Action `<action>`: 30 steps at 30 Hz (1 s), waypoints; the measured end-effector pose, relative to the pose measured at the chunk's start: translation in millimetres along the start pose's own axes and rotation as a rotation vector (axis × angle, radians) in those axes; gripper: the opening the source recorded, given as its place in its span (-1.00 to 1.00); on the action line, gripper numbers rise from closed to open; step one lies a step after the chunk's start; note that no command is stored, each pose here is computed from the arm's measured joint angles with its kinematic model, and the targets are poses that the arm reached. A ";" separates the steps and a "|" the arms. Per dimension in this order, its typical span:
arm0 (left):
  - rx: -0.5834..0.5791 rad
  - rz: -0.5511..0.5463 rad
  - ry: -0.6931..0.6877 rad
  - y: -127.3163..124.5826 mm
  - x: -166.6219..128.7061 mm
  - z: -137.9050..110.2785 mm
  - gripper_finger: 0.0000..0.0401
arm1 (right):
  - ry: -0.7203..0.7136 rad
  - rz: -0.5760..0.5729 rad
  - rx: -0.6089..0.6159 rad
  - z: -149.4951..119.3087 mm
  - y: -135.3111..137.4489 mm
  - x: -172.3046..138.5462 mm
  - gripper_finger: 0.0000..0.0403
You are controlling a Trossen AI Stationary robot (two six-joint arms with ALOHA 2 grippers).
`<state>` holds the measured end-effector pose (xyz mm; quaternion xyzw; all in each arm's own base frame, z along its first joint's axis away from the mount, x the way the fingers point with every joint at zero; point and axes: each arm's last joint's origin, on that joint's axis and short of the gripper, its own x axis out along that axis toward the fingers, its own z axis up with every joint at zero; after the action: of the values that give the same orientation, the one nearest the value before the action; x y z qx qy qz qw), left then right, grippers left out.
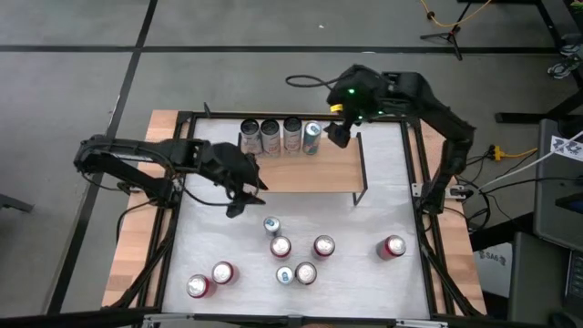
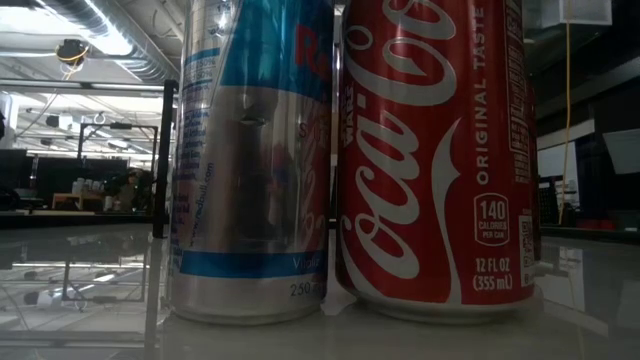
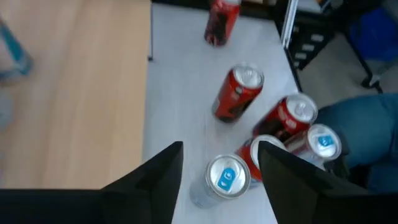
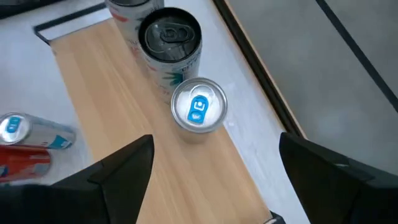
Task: Place canned beverage on shelf
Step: Put the top blue soda can on the shelf
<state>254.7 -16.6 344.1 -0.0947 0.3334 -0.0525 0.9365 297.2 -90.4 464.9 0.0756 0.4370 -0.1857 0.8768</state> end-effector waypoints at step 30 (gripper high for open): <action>0.285 0.043 0.260 -43.9 95.5 -33.4 0.03 | -0.016 0.082 -0.365 -43.9 108.4 -49.0 0.66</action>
<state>305.8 -79.6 269.4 0.0536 0.4427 -0.0909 0.8904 280.4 35.0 473.9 -0.0684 0.4531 -0.0680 0.8862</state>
